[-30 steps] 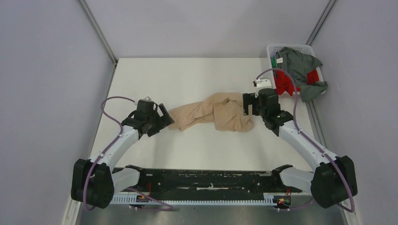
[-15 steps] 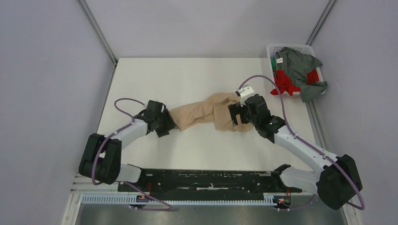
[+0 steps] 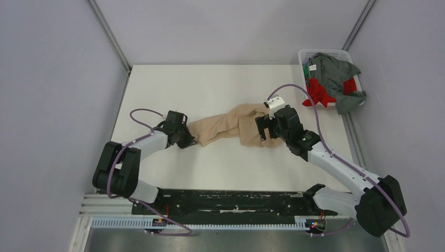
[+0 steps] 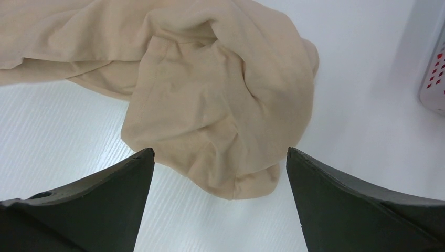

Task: Fold and stack the t-shirts
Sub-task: Flatten out the tshirt

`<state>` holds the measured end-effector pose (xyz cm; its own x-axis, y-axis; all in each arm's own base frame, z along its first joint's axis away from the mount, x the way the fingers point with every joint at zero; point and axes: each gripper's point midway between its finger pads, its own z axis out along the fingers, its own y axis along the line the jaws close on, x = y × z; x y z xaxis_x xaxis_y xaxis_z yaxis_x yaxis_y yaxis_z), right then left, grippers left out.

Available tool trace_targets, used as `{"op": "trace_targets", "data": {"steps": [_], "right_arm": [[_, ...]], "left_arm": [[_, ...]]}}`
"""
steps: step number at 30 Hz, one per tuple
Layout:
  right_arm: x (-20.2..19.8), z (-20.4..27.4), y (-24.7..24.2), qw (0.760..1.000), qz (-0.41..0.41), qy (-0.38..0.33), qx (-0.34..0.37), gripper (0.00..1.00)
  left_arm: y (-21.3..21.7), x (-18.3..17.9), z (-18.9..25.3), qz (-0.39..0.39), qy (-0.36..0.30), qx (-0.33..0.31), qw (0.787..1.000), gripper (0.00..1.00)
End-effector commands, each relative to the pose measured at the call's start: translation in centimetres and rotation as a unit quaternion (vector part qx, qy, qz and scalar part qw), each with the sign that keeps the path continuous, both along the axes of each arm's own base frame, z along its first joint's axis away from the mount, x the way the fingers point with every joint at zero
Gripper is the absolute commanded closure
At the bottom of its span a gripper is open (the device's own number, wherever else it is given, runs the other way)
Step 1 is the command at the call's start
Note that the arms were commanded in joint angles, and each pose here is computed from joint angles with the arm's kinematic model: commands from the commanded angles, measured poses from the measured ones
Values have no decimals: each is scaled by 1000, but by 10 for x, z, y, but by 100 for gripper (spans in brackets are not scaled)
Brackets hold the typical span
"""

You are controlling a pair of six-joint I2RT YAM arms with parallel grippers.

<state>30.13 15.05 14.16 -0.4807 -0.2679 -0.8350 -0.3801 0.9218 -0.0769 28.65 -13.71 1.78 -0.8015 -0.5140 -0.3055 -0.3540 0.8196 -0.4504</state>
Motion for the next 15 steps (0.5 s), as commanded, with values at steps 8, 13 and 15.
{"op": "trace_targets", "data": {"steps": [8, 13, 15], "right_arm": [[-15, 8, 51, 997, 73, -36, 9, 2], [-23, -24, 73, 997, 80, 3, 8, 2], [-20, -36, 76, 998, 68, 14, -2, 2]], "left_arm": [[11, 0, 50, 11, -47, 20, 999, 98], [8, -1, 64, 9, -68, 2, 998, 98], [7, 0, 71, 8, -80, -3, 997, 98]]}}
